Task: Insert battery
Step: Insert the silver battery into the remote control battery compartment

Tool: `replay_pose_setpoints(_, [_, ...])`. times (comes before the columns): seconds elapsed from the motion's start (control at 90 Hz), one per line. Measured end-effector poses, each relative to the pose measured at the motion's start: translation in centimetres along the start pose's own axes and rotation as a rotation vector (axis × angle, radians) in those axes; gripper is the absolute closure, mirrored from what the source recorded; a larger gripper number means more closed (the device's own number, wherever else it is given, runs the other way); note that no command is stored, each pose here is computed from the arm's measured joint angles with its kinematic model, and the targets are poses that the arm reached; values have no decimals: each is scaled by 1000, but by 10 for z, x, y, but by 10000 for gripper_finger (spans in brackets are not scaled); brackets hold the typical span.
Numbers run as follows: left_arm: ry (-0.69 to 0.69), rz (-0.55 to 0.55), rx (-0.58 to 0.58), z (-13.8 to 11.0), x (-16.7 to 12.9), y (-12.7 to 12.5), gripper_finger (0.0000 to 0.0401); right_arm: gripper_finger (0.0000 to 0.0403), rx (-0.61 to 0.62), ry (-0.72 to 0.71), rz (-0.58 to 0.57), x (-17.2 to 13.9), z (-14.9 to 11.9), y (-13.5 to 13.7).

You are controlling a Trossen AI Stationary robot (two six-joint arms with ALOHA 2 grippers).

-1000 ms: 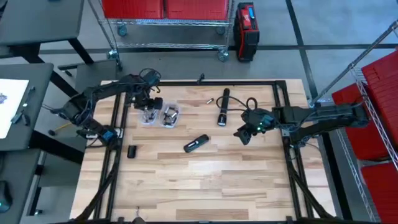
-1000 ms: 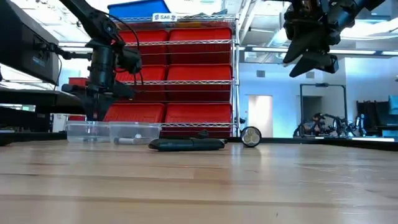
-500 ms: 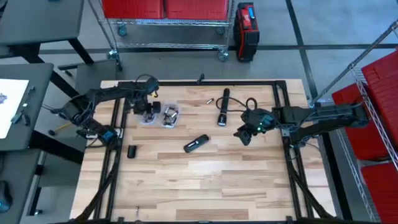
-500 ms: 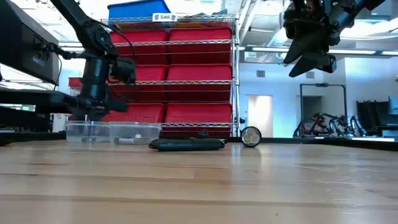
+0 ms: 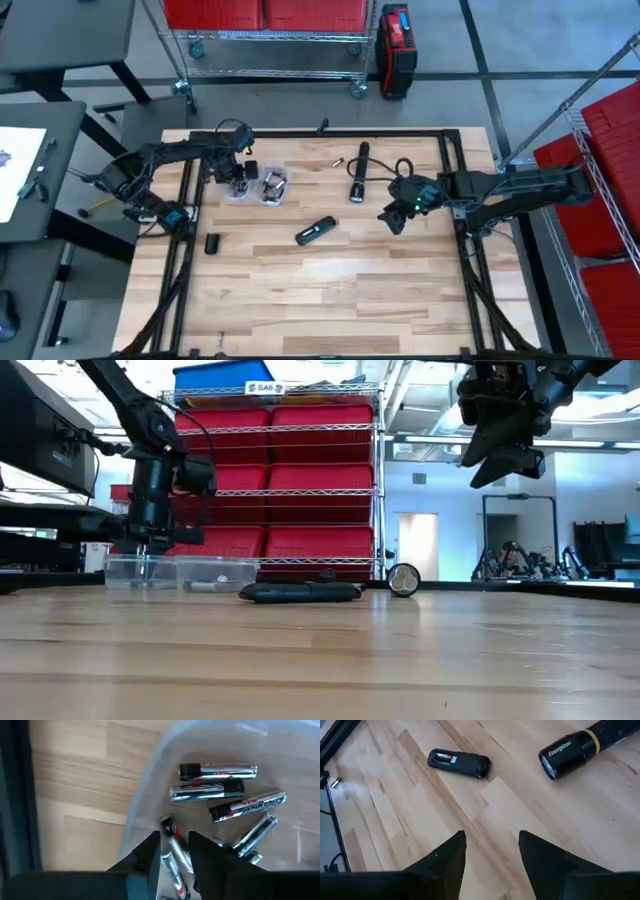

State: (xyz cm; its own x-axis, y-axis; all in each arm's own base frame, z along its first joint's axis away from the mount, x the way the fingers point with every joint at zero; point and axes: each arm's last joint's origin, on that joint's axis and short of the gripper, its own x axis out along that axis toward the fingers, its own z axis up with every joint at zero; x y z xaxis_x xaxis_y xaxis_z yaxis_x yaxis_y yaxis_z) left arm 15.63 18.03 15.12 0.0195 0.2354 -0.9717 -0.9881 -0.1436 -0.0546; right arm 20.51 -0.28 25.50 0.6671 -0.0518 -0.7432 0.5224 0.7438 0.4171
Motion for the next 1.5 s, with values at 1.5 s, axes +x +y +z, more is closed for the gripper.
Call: replay_pose_setpoints(1.5, [-175, -144, 413, 7, -69, -14, 401, 228, 24, 55, -21, 0, -4, -3])
